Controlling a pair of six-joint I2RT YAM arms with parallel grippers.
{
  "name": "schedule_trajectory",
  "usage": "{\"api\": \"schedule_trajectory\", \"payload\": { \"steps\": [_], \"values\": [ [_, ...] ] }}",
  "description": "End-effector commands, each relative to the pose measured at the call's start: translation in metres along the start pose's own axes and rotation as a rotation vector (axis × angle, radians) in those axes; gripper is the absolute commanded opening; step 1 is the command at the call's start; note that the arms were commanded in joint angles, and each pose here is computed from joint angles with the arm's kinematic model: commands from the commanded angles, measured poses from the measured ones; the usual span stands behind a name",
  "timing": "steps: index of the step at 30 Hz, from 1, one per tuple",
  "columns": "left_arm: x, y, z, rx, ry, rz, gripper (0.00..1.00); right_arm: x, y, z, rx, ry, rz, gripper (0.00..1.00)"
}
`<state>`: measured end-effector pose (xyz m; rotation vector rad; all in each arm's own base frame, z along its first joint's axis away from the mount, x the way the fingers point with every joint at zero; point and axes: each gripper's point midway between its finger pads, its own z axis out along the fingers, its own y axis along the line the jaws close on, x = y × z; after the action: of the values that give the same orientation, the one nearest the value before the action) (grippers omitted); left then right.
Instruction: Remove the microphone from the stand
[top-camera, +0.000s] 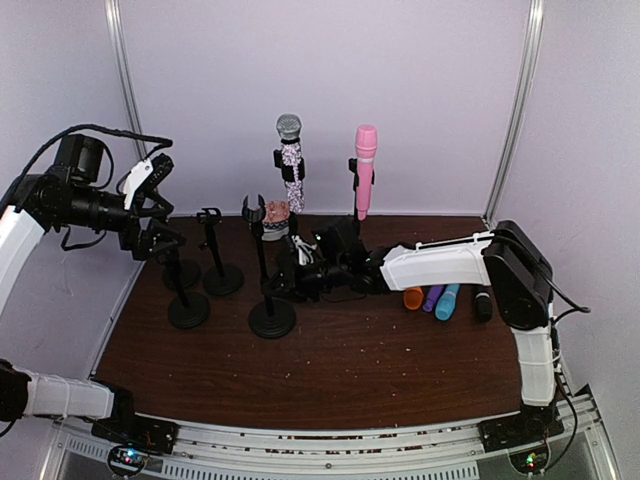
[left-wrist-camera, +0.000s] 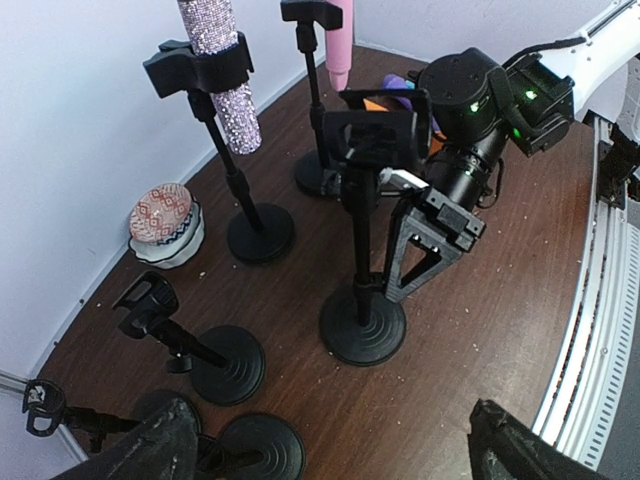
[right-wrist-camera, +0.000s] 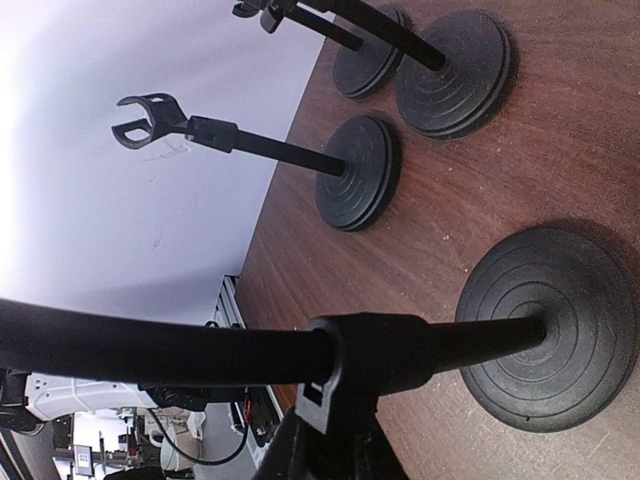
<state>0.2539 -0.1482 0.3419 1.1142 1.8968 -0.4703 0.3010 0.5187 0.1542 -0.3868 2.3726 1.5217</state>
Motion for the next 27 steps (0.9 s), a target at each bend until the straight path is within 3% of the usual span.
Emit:
{"api": "schedule_trajectory", "payload": {
  "steps": [1, 18, 27],
  "values": [
    [-0.005, 0.007, 0.000, -0.016, -0.009, 0.015, 0.97, -0.011, 0.002, -0.006, 0.064, -0.059, -0.053, 0.00],
    [-0.002, 0.036, 0.063, 0.102, -0.027, -0.225, 0.80, -0.009, -0.020, -0.023, 0.486, -0.057, -0.363, 0.00],
    [-0.004, 0.043, 0.072, 0.108, -0.044, -0.272, 0.77, -0.018, -0.015, -0.039, 0.664, -0.090, -0.540, 0.00]
  ]
}}
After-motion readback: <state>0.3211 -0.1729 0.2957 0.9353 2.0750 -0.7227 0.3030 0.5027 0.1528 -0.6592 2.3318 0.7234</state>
